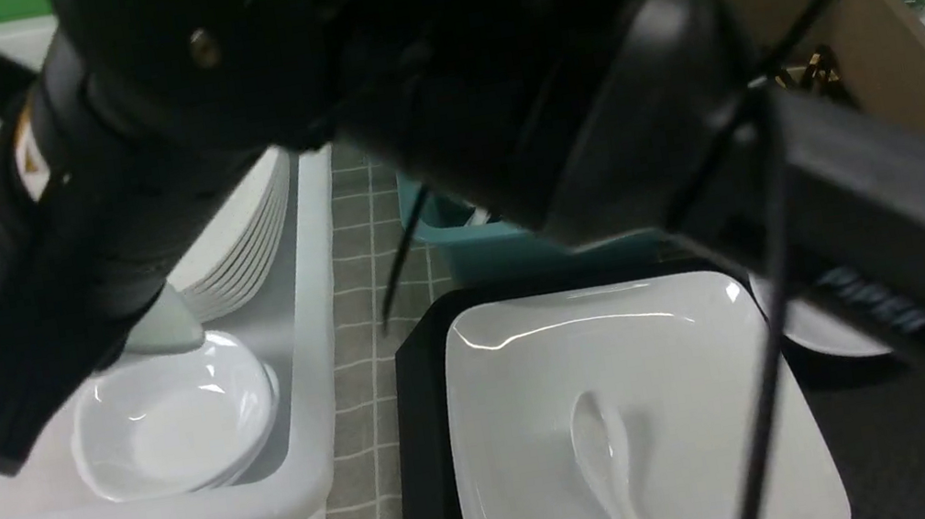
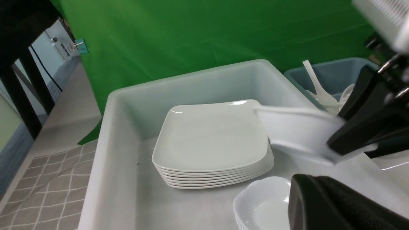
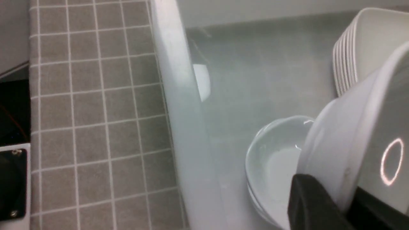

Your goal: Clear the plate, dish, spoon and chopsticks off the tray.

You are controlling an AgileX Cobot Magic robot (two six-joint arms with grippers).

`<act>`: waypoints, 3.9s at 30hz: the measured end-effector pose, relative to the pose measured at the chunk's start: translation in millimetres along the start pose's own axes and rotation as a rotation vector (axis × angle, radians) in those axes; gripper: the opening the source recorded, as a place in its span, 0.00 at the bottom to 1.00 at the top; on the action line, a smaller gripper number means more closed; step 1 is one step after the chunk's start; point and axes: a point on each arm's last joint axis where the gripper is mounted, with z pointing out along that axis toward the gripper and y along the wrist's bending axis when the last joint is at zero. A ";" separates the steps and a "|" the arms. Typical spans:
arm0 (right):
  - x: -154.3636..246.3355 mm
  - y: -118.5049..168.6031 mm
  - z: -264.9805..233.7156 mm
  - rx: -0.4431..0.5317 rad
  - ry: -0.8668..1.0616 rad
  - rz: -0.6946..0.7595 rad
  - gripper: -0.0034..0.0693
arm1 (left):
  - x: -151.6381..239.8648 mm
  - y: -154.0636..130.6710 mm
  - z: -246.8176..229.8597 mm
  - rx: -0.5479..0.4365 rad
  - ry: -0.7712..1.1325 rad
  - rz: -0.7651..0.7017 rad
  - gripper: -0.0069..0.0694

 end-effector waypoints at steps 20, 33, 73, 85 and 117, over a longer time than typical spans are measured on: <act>36.9 -16.9 99.5 0.048 0.138 -0.043 0.50 | 0.9 -6.8 -2.3 0.079 -0.005 -0.027 0.12; 21.8 -30.4 -26.6 0.161 0.205 0.038 0.36 | 0.2 -28.0 12.6 0.258 -0.060 -0.032 0.12; 391.5 -137.5 -45.9 0.345 0.697 0.339 0.52 | -8.4 -55.9 61.4 0.437 0.025 0.007 0.12; 330.6 -104.7 -86.4 0.377 0.713 0.391 0.13 | -8.4 -56.7 61.1 0.445 0.027 -0.002 0.12; 33.0 2.3 105.9 0.114 0.175 -0.047 0.12 | 7.2 -11.3 0.9 0.120 0.099 -0.036 0.12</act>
